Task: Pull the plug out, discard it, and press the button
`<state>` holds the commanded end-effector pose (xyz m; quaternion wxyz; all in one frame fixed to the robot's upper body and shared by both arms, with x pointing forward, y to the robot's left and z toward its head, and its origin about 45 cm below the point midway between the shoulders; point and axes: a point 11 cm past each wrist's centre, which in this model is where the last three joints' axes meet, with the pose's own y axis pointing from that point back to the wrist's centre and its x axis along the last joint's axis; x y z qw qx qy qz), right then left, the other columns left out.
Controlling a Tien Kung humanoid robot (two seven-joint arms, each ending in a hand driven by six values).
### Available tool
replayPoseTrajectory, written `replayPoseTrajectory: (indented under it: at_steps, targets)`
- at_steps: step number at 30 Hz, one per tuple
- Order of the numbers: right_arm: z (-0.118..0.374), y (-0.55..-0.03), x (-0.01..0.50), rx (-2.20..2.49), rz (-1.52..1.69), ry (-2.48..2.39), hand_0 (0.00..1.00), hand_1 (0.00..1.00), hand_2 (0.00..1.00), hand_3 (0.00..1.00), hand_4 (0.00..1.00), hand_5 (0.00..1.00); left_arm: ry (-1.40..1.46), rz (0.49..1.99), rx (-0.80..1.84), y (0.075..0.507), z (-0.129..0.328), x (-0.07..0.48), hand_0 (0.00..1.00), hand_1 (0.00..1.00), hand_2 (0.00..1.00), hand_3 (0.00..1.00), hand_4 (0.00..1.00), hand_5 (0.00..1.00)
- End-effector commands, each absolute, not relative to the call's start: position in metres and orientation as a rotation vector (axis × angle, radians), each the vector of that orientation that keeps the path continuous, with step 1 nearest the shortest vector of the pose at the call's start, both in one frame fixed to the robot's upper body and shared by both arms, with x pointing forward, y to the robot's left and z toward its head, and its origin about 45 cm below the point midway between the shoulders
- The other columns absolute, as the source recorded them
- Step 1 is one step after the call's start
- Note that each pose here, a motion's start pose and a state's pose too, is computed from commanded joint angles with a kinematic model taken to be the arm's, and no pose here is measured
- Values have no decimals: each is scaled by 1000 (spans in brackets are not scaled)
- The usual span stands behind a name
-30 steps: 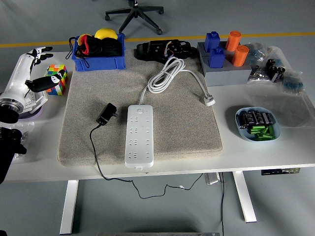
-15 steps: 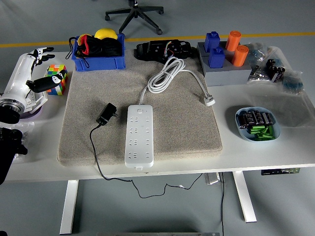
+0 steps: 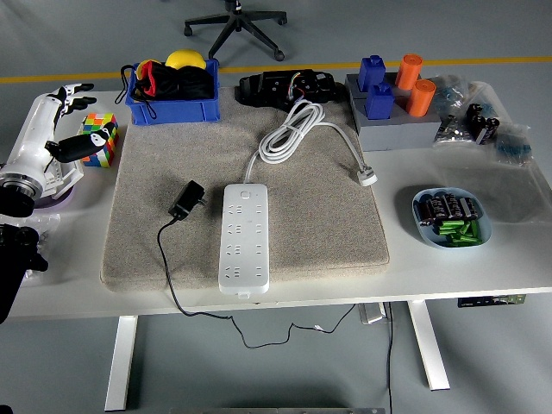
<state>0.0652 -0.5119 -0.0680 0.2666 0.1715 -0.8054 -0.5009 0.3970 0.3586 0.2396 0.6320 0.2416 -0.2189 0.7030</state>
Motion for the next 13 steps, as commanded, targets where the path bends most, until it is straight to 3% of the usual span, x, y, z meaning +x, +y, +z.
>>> replayPoseTrajectory:
  at_steps: [13]
  targets:
    - [-68,-512,65,461,-1351,-2175,746,682,645,613,660,480,-503,1611,542,358,242,397,805,777,750,817,700,75]
